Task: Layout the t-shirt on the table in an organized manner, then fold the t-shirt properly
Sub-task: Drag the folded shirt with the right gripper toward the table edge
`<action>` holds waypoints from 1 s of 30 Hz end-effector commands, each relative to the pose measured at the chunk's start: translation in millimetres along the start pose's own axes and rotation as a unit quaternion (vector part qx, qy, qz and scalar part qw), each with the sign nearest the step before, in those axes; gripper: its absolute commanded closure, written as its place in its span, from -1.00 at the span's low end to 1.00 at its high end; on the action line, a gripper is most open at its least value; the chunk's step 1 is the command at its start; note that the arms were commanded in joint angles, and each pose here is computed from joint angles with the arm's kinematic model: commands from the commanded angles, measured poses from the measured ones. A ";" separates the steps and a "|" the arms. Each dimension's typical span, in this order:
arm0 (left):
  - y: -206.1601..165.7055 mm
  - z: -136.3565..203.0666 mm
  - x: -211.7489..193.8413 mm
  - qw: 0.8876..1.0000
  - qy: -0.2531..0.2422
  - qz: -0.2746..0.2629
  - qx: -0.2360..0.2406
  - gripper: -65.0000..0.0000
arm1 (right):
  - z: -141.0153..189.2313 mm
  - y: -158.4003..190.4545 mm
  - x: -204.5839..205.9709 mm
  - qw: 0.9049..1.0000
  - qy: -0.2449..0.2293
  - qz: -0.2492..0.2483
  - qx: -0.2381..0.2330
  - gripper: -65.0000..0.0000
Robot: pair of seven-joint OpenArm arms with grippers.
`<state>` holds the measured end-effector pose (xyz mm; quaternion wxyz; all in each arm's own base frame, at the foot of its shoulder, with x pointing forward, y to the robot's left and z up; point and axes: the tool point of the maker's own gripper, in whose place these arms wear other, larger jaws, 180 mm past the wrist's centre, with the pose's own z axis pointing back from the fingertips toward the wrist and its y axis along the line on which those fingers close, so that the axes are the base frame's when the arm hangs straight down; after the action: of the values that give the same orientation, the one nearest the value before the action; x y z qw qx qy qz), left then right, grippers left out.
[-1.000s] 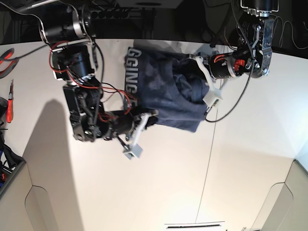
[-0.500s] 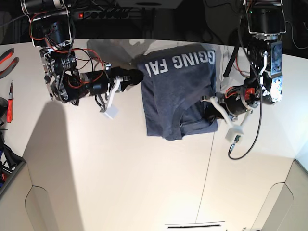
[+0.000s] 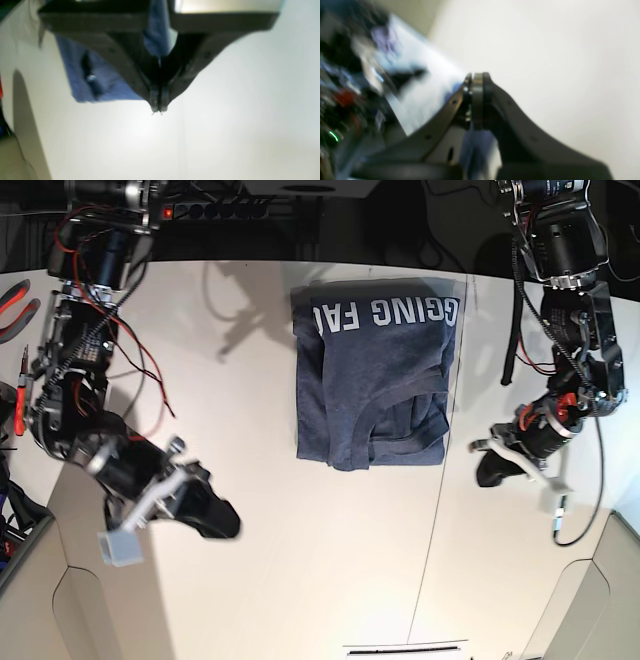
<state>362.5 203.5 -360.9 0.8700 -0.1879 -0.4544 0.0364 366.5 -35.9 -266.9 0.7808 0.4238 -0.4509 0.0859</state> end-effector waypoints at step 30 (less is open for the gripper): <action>84.2 59.7 3.2 0.992 -0.043 0.047 0.110 1.00 | -32.4 -9.8 -262.3 0.893 0.432 0.116 -0.053 1.00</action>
<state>315.1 294.4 -376.6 0.8759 -0.1129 -0.4470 0.1421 234.4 72.3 -473.4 0.8892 0.3000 -0.1333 0.3187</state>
